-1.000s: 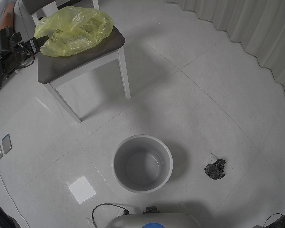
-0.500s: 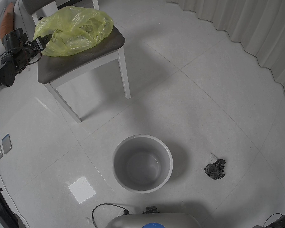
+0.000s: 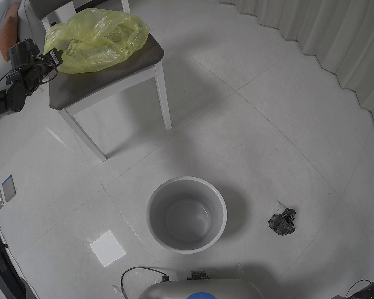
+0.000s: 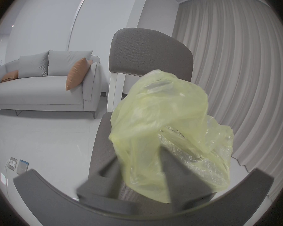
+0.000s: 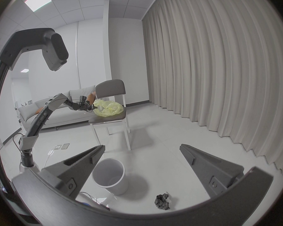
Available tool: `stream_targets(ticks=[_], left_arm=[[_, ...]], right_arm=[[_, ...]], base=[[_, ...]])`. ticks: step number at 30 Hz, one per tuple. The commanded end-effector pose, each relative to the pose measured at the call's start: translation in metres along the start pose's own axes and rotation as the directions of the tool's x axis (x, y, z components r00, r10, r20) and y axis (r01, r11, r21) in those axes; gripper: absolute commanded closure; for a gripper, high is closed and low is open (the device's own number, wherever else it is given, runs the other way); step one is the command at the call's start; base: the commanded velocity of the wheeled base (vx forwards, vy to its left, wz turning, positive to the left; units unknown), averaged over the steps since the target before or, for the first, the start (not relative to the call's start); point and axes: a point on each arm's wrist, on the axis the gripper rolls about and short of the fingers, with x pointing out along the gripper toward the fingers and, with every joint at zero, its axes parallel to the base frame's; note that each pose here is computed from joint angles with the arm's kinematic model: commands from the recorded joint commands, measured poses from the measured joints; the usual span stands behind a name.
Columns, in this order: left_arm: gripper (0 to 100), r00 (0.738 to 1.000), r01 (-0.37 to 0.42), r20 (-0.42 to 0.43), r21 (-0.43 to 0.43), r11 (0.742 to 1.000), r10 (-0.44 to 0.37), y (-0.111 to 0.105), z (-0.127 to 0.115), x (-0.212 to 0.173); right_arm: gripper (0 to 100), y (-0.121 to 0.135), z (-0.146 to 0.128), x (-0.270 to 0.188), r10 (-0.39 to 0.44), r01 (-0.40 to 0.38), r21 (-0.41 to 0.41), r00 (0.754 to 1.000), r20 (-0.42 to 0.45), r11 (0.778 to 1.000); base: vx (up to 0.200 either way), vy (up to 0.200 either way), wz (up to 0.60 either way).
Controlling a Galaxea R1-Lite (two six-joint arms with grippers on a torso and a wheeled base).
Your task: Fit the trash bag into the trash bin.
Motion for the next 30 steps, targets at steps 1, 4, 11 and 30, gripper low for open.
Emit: stream_targets(ticks=[1,4,11,30], left_arm=[[100,1.0,0.009,0.005,-0.001,1.0,-0.009,0.001,-0.009,0.014],[100,1.0,0.015,0.006,-0.002,1.0,-0.015,-0.002,-0.005,0.009],[100,0.975,0.214,-0.066,-0.003,0.977,-0.214,-0.044,0.021,-0.061],[100,0.654,0.756,-0.317,0.266,0.598,-0.687,-0.12,0.057,-0.227]], right_arm=[[0,0.0,0.001,-0.001,0.003,-0.003,-0.002,1.0,0.004,1.0],[0,0.0,0.006,0.0,0.003,-0.003,-0.004,1.0,0.01,1.0],[0,-0.012,0.059,0.028,0.0,0.001,0.02,1.0,-0.019,1.0],[0,-0.047,0.125,0.155,0.223,-0.201,0.122,0.954,-0.201,0.972]], base=[[0.0,0.0,0.0],[0.0,0.0,0.0],[0.0,0.0,0.0],[0.0,0.0,0.0]])
